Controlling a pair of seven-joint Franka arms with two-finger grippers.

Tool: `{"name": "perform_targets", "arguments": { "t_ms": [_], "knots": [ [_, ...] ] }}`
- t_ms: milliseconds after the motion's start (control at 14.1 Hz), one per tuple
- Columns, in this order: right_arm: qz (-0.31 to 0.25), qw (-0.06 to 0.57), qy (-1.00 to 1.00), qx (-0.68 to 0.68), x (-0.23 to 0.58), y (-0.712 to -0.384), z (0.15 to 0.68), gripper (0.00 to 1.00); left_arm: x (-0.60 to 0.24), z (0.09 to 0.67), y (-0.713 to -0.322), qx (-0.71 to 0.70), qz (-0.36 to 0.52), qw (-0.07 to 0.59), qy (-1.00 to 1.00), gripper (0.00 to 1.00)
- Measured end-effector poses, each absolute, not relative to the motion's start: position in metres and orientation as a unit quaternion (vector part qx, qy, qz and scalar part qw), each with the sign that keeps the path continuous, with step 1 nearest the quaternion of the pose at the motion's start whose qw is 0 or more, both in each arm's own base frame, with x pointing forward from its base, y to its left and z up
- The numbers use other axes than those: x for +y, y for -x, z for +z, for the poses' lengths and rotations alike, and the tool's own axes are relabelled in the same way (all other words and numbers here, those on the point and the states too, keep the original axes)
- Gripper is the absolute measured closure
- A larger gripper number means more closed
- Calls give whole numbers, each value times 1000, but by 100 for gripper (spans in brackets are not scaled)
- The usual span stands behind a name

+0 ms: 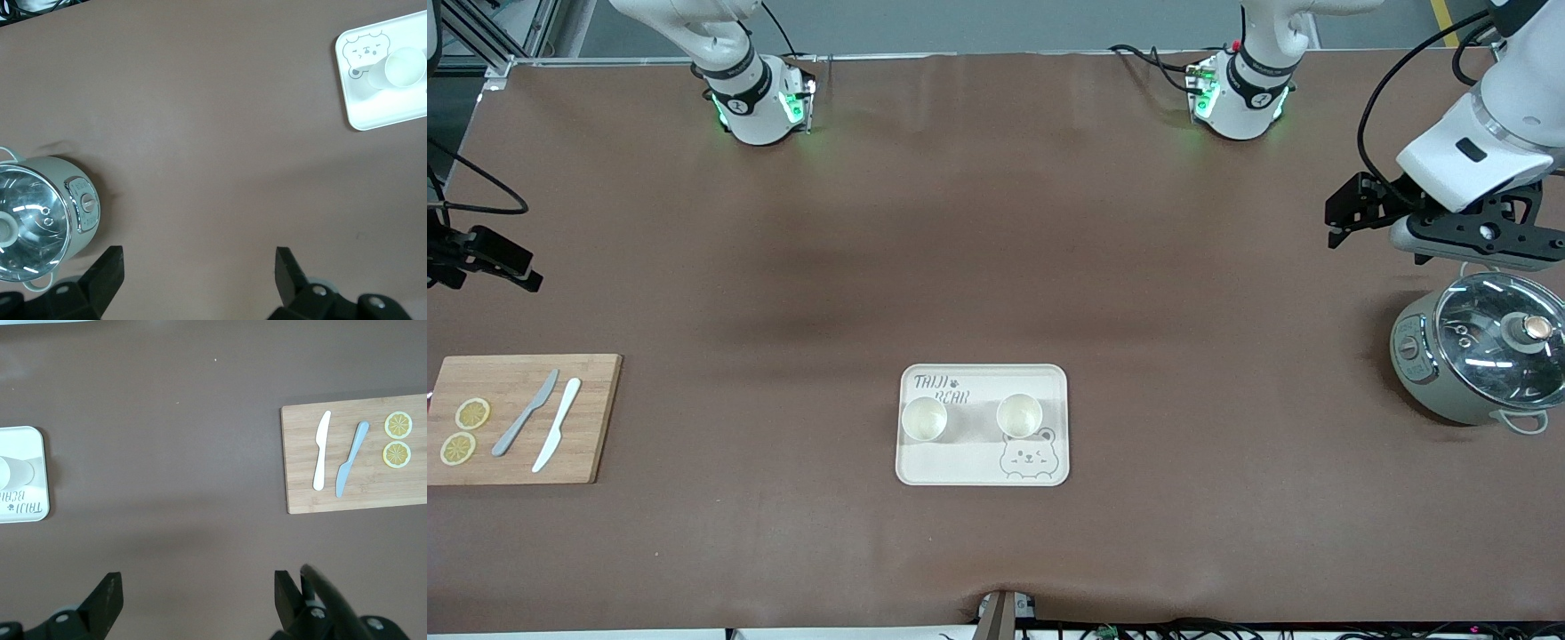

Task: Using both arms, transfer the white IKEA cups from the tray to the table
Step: 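Move the left gripper toward the cups on the white tray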

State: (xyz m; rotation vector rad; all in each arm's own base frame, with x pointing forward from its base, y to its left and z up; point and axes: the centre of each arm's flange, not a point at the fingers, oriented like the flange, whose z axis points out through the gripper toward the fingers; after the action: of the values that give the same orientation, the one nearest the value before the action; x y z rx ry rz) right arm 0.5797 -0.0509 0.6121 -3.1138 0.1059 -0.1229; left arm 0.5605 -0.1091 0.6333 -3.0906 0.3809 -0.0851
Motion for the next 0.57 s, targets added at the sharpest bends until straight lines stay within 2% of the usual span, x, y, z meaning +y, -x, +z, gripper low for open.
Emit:
{"name": "perform_targets", "arguments": {
  "t_ms": [566],
  "knots": [
    [-42,12,998,34,-51,-580,613,0,-134,617,-561,133,-13,12,991,0]
  ]
}}
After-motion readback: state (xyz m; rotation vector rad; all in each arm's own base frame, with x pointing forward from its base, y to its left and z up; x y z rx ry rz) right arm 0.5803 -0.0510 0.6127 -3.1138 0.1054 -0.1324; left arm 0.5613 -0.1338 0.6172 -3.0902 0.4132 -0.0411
